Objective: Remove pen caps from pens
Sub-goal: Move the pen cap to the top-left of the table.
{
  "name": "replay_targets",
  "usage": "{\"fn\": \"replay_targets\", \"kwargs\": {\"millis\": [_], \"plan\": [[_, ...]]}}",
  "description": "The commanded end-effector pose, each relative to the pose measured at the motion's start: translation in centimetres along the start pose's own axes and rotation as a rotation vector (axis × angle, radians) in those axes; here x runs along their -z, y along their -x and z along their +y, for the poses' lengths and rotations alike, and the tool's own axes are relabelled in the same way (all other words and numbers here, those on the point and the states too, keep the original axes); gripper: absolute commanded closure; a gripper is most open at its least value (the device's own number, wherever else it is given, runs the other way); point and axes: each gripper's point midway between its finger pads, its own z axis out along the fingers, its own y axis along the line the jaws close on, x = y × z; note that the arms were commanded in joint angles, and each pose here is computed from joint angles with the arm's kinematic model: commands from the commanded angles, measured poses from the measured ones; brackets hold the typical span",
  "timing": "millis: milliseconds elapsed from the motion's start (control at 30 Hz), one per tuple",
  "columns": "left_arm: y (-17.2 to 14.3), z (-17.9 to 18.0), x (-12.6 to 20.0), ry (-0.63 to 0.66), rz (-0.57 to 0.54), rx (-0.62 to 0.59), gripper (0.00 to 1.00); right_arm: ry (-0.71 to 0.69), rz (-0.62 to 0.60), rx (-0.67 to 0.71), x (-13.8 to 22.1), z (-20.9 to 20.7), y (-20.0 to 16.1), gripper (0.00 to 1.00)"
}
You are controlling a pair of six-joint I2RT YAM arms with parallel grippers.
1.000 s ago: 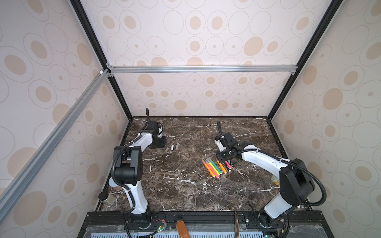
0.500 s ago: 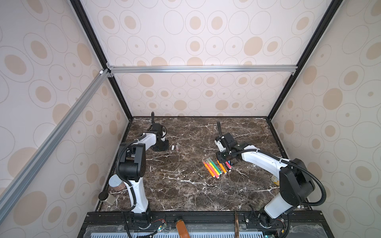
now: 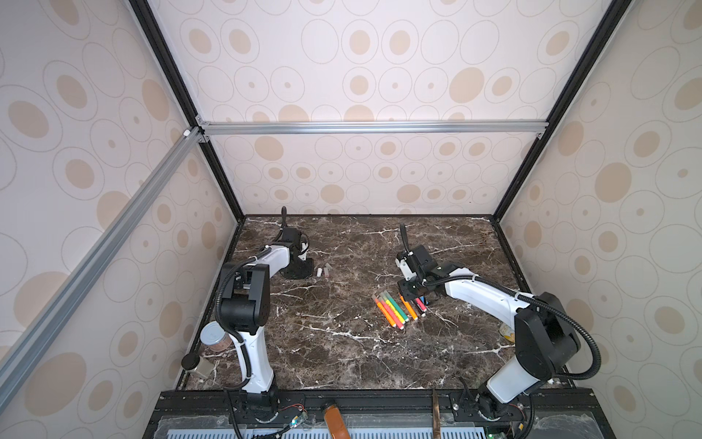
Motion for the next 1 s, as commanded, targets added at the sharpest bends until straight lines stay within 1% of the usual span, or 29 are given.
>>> {"fn": "replay_targets", "kwargs": {"millis": [0,233,367,467,667,767,833,867,900,933,967], "plan": [[0.3,-1.6,-0.8,-0.087,-0.008,0.000,0.85,0.000,0.036,0.004,-0.7,0.1,-1.0,0.67],[1.4,-2.7,0.0,-0.144,-0.053,0.010,0.83,0.005,0.046,0.002,-0.9,0.2,-1.3,0.67],[2.4,-3.8,1.2,-0.200,-0.100,0.010,0.77,0.011,0.049,0.003,-1.0,0.3,-1.3,0.67],[3.4,-4.0,2.8,-0.193,-0.142,0.007,0.71,0.018,0.059,0.008,-1.1,0.5,-1.4,0.66],[5.9,-4.8,8.3,-0.175,-0.287,-0.025,0.64,0.043,0.116,0.027,-1.8,1.1,-2.0,0.62],[7.2,-5.6,12.5,-0.185,-0.407,-0.046,0.59,0.060,0.125,0.040,-2.0,1.8,-2.2,0.61],[7.8,-6.3,15.4,-0.200,-0.502,-0.048,0.50,0.065,0.139,0.055,-2.2,2.3,-2.2,0.61],[8.0,-6.6,16.7,-0.216,-0.551,-0.045,0.43,0.061,0.148,0.061,-2.3,2.5,-2.3,0.61],[8.0,-7.1,17.8,-0.245,-0.589,-0.041,0.30,0.059,0.150,0.072,-2.4,2.7,-2.2,0.61],[7.9,-7.7,18.7,-0.283,-0.627,-0.040,0.02,0.059,0.151,0.080,-2.4,2.9,-2.2,0.61],[7.7,-8.0,19.1,-0.308,-0.652,-0.028,0.00,0.061,0.149,0.087,-2.4,3.1,-2.2,0.61]]}}
